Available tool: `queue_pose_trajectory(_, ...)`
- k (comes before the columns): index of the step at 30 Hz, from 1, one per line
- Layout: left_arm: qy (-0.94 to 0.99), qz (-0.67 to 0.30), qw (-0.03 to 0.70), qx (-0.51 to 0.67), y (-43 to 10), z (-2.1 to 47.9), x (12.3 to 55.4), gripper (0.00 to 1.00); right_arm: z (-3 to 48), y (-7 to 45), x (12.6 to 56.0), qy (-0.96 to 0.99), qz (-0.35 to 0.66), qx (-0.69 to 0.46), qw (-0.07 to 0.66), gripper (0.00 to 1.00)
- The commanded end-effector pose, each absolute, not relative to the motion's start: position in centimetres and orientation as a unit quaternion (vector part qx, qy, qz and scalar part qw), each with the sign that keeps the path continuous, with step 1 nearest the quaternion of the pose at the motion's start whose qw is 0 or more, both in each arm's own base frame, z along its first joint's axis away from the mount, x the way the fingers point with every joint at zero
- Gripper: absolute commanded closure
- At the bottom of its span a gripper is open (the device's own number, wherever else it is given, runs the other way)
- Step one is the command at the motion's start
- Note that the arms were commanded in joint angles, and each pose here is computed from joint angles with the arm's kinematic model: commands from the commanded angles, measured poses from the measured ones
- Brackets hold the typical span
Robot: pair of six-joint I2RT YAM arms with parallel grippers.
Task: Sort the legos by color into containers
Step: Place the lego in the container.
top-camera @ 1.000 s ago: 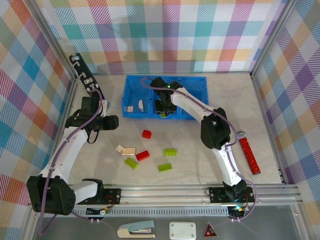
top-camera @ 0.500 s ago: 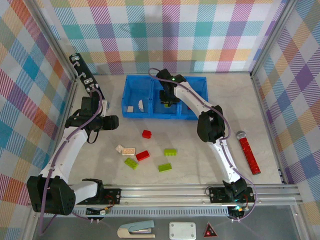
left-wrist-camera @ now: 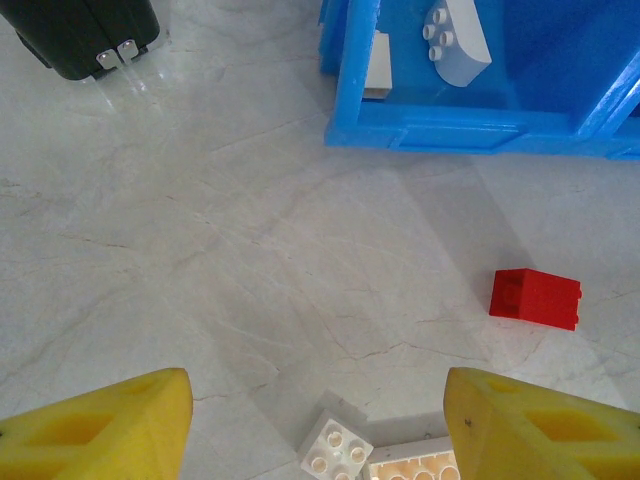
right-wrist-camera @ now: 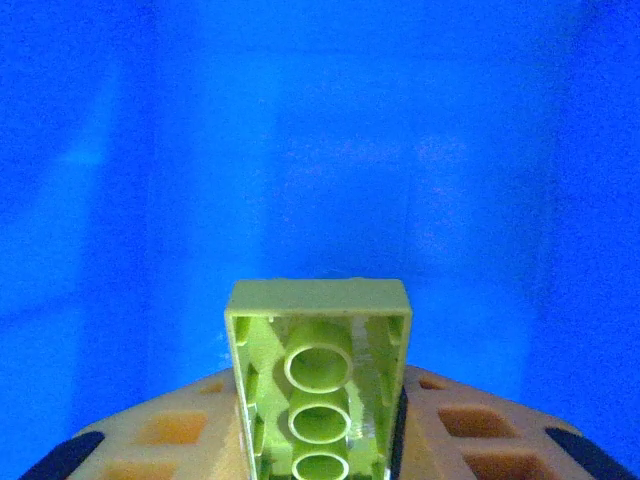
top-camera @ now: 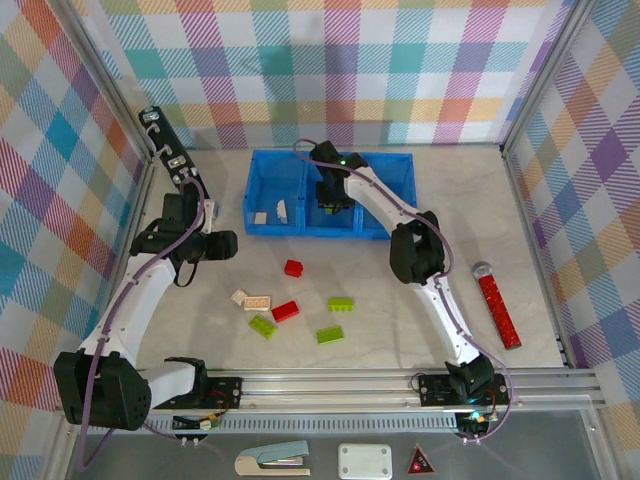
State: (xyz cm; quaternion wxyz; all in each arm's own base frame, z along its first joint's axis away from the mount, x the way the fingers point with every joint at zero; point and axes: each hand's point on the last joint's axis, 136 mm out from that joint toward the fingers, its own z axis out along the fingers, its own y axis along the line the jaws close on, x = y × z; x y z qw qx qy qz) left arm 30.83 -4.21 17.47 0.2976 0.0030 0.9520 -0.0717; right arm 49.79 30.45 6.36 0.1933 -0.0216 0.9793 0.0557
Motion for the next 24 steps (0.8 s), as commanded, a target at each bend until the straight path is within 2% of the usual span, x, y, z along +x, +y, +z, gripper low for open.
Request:
queue_pose_trajectory(1,0.947,-0.081,0.311,-0.008,-4.0,18.5,31.4,0.33,4.9,30.4,50.3,0.980,0.056,-0.014,0.188,0.64)
queue_pose_trajectory(4,0.947,-0.082,0.310,-0.008,-4.1,18.5,31.4,0.33,4.7,30.3,50.5,0.980,0.055,-0.012,0.189,0.64)
queue_pose_trajectory(13,0.947,-0.082,0.309,-0.008,-4.1,18.4,31.4,0.33,5.7,30.4,50.6,0.979,0.059,-0.012,0.197,0.52)
queue_pose_trajectory(24,0.948,-0.086,0.307,-0.008,-4.2,18.3,31.4,0.33,9.2,30.3,49.8,0.977,0.070,-0.020,0.202,0.52)
